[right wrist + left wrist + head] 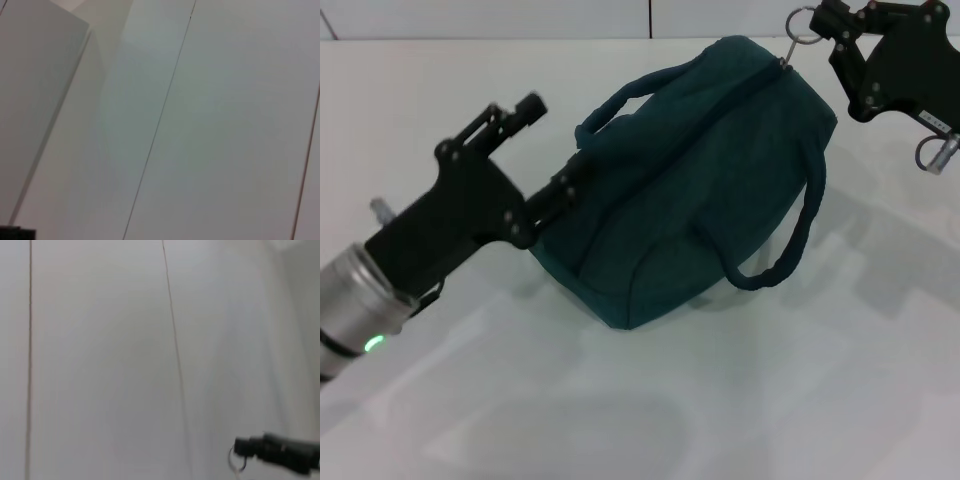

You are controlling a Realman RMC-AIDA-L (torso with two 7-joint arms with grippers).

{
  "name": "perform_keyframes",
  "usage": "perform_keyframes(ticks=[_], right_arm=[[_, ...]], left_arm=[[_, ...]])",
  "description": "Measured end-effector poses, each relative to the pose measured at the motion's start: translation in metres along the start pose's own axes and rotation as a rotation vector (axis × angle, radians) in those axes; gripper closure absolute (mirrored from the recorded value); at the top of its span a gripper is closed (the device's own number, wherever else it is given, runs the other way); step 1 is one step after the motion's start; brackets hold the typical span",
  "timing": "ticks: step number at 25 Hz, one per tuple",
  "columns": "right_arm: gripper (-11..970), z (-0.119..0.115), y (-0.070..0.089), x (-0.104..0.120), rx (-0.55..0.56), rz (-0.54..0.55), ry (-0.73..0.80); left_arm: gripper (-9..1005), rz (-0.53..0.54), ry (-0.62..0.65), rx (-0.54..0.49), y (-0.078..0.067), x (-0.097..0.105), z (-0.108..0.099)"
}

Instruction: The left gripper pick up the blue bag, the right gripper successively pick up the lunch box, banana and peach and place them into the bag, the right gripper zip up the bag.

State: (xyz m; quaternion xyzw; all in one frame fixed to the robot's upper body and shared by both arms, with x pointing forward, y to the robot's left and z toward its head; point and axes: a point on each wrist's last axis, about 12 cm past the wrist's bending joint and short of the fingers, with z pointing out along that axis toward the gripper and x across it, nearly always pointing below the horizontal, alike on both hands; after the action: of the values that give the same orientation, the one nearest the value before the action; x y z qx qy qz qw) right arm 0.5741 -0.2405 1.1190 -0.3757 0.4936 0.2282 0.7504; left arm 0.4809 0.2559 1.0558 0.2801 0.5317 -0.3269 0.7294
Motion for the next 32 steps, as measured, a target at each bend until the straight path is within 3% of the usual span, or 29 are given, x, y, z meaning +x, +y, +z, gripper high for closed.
perform_keyframes(ticks=[8, 12, 18, 25, 32], right_arm=[[937, 0.002, 0.0, 0.0, -0.006, -0.002, -0.001], [938, 0.001, 0.0, 0.0, -0.006, -0.001, -0.001], [938, -0.001, 0.002, 0.001, -0.006, 0.003, 0.0], [938, -0.002, 0.005, 0.002, -0.01, 0.015, -0.001], [938, -0.001, 0.005, 0.002, -0.012, 0.015, -0.004]], left_arm=[[219, -0.091, 0.067, 0.223, 0.01, -0.006, 0.052], [101, -0.11, 0.108, 0.255, 0.014, -0.005, 0.069], [104, -0.087, 0.144, 0.243, 0.023, -0.005, 0.088], [108, -0.063, 0.157, 0.24, 0.023, -0.004, 0.091], [283, -0.019, 0.178, 0.284, 0.018, 0.0, 0.09]])
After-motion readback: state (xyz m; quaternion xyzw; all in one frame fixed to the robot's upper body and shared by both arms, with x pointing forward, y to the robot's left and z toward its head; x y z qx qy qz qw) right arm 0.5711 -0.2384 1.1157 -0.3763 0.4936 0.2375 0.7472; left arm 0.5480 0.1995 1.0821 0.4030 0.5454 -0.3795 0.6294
